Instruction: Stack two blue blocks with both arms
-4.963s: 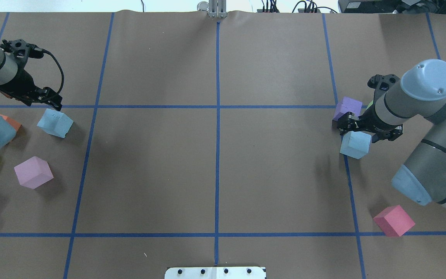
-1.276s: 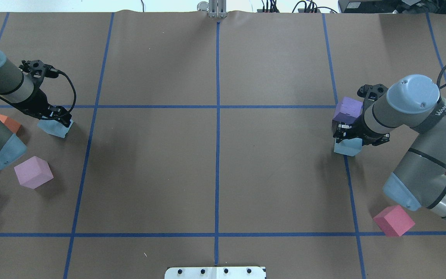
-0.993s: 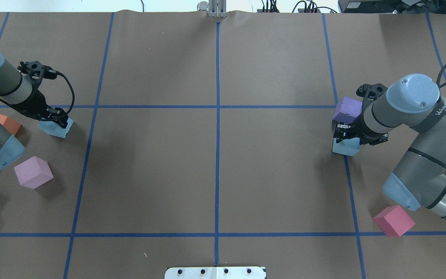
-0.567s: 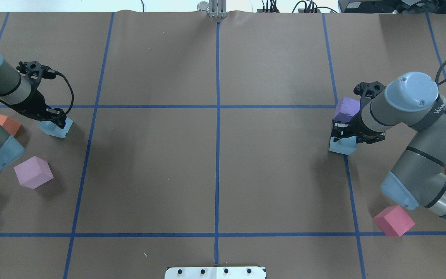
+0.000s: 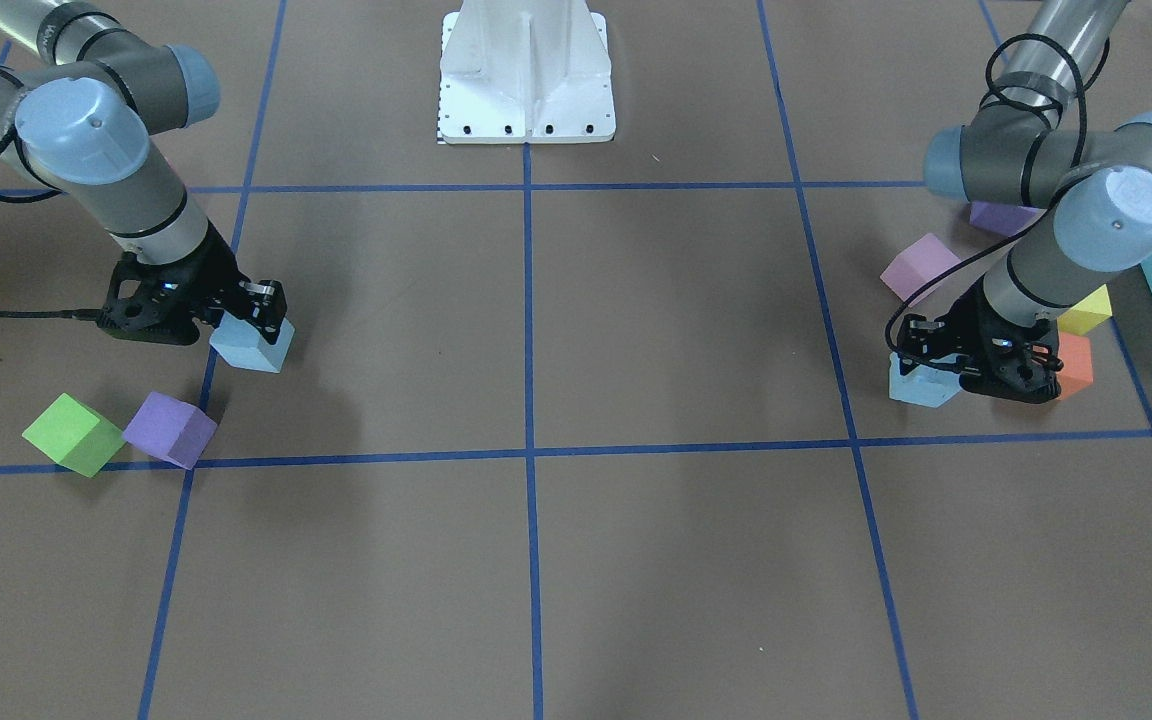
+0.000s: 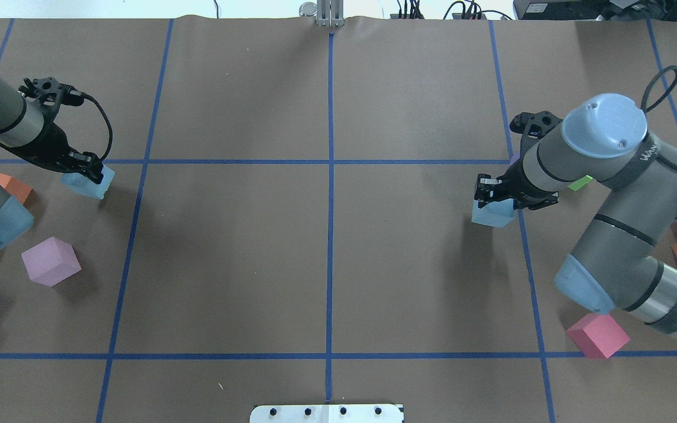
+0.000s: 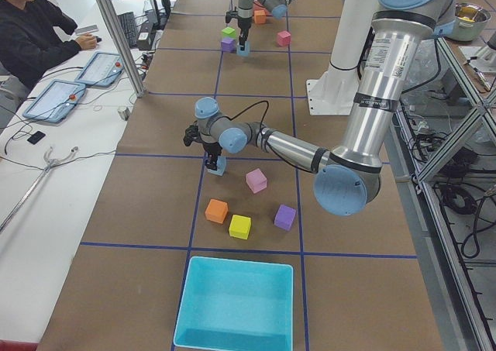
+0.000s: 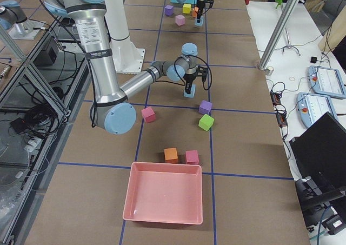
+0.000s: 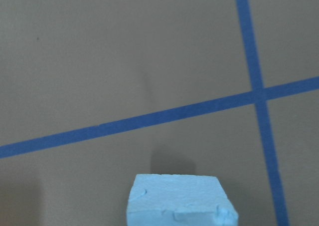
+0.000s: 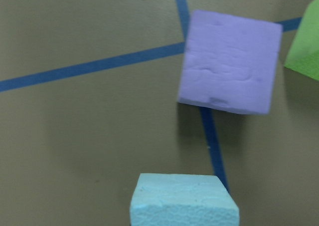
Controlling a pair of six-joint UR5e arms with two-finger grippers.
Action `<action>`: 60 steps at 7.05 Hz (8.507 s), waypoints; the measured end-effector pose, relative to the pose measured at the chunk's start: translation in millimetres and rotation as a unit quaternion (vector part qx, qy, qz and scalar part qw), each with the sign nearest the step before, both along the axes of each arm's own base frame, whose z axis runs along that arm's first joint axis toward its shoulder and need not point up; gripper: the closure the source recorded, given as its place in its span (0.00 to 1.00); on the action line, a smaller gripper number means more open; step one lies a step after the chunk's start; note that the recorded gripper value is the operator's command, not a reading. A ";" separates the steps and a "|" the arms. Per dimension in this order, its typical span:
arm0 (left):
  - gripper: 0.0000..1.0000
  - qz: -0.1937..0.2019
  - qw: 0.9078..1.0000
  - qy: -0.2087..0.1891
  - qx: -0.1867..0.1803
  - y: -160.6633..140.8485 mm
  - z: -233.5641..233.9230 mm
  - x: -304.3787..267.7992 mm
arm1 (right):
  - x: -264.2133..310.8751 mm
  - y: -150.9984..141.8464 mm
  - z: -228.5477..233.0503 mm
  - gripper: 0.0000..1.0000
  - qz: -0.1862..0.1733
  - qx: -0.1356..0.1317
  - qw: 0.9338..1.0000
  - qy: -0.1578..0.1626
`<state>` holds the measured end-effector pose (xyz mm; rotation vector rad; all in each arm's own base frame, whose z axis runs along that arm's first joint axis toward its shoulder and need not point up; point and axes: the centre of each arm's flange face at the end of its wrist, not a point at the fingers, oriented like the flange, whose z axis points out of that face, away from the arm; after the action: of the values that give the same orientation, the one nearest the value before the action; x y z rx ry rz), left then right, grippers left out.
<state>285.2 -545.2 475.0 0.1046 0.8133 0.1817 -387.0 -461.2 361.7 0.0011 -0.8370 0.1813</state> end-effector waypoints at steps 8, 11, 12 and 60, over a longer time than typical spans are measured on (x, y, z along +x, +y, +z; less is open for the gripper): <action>0.57 -0.116 0.984 0.026 -0.131 -23.4 -138.3 16.7 | -165.7 3.0 -159.9 0.62 -0.037 0.047 0.998 0.000; 0.57 -0.138 0.979 0.036 -0.149 -27.9 -161.0 21.3 | -206.7 -4.2 -184.1 0.61 -0.038 0.050 0.998 0.011; 0.57 -0.144 0.977 0.039 -0.153 -28.9 -167.9 22.4 | -215.6 -2.4 -184.7 0.60 -0.040 0.050 0.998 0.015; 0.00 -0.012 0.996 0.006 0.084 -78.5 -218.0 -84.8 | 261.1 -127.0 12.9 0.00 0.004 0.055 0.998 0.003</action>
<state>200.4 -623.7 257.0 0.2745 0.8085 0.2263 -125.9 -588.2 374.6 0.1090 -0.8395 0.1421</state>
